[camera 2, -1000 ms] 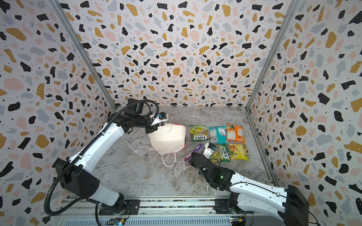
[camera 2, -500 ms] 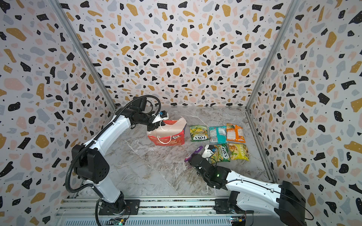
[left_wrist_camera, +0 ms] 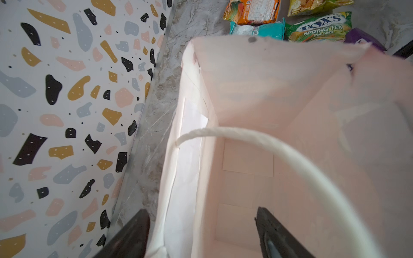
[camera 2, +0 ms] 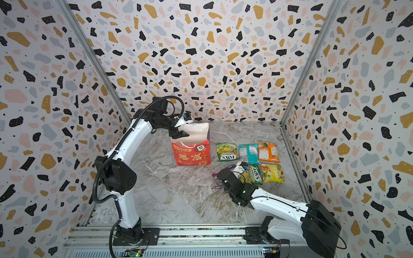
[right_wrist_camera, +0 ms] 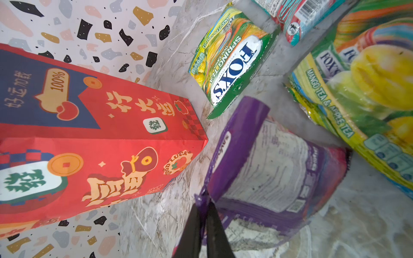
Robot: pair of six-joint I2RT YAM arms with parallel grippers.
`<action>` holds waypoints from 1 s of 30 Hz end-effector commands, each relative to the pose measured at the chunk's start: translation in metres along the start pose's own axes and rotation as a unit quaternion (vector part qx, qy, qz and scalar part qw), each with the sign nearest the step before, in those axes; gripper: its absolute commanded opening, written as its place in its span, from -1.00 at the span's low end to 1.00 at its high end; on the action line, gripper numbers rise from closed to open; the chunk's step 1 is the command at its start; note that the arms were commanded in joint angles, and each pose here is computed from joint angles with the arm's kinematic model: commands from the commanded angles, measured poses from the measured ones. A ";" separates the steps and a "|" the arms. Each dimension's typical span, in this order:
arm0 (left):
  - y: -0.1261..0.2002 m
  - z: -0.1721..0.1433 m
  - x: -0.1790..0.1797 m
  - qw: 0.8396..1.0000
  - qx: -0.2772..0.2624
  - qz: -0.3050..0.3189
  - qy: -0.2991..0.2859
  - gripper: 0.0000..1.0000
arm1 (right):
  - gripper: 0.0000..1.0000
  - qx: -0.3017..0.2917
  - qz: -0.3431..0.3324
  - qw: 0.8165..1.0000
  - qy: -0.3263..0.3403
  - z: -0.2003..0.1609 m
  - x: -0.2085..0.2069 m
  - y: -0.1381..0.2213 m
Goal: Take the snacks out of the paper bag
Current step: Place the snack at the center of the table, then reset both arms
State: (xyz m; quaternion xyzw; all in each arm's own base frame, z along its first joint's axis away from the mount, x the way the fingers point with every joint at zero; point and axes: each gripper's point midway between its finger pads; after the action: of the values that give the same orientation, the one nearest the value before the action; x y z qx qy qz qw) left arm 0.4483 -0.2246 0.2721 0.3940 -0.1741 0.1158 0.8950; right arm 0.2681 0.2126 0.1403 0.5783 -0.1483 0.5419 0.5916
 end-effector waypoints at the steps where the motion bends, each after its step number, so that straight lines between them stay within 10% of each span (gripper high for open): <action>1: 0.025 0.012 0.015 0.999 0.003 0.046 0.013 0.74 | -0.60 -0.011 0.018 1.000 -0.023 0.006 0.018 -0.002; 7: 0.075 0.040 0.043 0.982 -0.025 0.190 0.007 1.00 | -0.40 -0.039 0.003 0.999 -0.033 0.024 0.012 -0.017; 16: 0.200 0.095 0.067 0.893 -0.137 0.425 0.055 0.99 | 0.09 -0.071 0.037 0.997 0.007 0.041 0.046 -0.024; 20: 0.238 0.084 0.066 0.826 -0.197 0.494 0.189 1.00 | 0.02 -0.032 0.112 0.976 0.185 0.026 0.101 -0.023; 27: 0.220 -0.013 -0.017 0.692 -0.278 0.539 0.391 0.91 | -0.20 0.100 0.169 0.924 0.327 -0.020 0.067 -0.015; 30: 0.200 -0.056 -0.050 0.669 -0.240 0.564 0.421 0.86 | -0.27 0.120 0.165 0.905 0.373 -0.026 0.049 -0.011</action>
State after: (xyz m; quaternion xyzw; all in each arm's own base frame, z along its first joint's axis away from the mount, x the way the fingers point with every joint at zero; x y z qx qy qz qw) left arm 0.3556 -0.0806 0.3414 0.0064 -0.0184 0.6543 0.7560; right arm 0.2985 0.2497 0.1622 0.4160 0.0100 0.7680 0.4869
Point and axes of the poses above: each gripper's point midway between its finger pads, its own y axis back along the fingers, its own x axis along the line the jaws close on, z = x × y, and after that the axes turned 8 degrees about -y, right-handed
